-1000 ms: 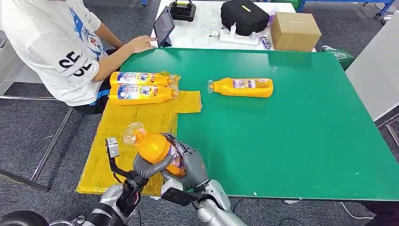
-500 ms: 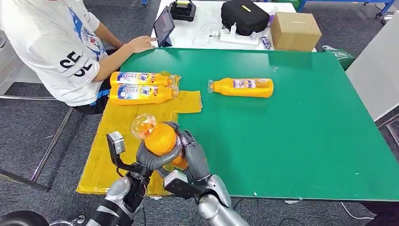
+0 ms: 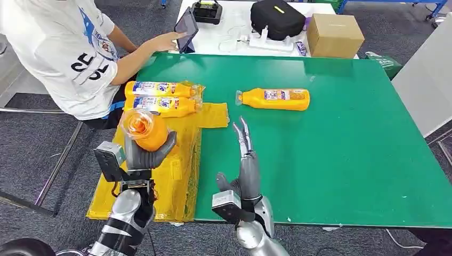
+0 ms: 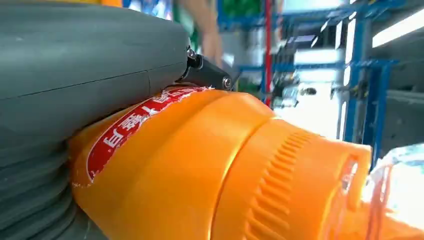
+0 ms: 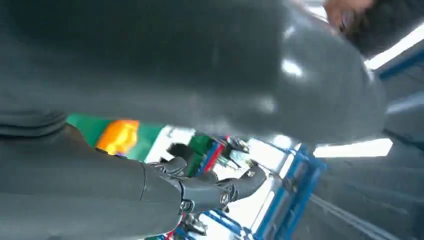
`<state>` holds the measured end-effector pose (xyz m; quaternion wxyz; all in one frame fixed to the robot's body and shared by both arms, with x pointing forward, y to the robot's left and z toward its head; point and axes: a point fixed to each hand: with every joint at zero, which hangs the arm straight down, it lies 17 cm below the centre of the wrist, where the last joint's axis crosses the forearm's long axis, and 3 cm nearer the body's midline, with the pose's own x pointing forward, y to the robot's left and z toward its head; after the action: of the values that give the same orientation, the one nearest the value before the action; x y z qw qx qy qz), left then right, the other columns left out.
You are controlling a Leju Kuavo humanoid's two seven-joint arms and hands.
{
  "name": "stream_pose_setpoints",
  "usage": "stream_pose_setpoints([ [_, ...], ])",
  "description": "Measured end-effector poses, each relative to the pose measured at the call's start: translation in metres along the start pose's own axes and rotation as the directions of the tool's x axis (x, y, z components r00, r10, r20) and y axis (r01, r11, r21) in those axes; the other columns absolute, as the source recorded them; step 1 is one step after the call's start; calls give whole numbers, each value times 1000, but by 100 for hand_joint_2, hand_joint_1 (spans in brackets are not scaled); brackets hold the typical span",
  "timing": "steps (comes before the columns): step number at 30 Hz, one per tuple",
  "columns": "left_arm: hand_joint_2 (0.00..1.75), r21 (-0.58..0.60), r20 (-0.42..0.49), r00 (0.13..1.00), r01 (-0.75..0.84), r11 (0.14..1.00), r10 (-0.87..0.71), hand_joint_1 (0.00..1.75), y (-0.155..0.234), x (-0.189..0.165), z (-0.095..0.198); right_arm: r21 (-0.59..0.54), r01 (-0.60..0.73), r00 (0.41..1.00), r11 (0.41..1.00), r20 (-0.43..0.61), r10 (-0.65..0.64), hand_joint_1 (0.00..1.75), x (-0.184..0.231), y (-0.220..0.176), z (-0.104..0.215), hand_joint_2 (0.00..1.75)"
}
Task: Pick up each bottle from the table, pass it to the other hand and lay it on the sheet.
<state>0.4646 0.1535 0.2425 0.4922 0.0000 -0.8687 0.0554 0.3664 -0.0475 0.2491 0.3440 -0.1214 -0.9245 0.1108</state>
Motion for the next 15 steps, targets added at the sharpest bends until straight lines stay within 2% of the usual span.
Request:
stream_pose_setpoints([
  [5,175,-10,110,941,322,947,-319,175,-2,10,-14,-111,0,999,994,40,4,0,15,-33,-15,0],
  [7,175,-45,174,849,513,857,-499,175,-13,8,-21,-157,-4,998,988,55,12,0,21,-48,-22,0],
  [8,175,-66,226,749,650,757,-623,175,-22,2,-24,-194,-6,997,981,70,20,0,27,-61,-29,0],
  [9,175,-73,253,686,717,694,-682,175,-26,-3,-26,-221,-5,997,975,80,23,0,31,-69,-33,0],
  [10,175,-80,277,633,765,639,-723,175,-29,-8,-28,-250,-5,996,968,90,28,0,35,-79,-38,0],
  [13,175,-97,284,597,796,597,-750,175,-30,-19,-32,-298,-5,994,954,107,39,0,43,-96,-45,0],
  [15,175,-116,310,536,841,528,-785,175,-34,-29,-34,-330,-5,992,944,114,45,0,47,-107,-47,0],
])
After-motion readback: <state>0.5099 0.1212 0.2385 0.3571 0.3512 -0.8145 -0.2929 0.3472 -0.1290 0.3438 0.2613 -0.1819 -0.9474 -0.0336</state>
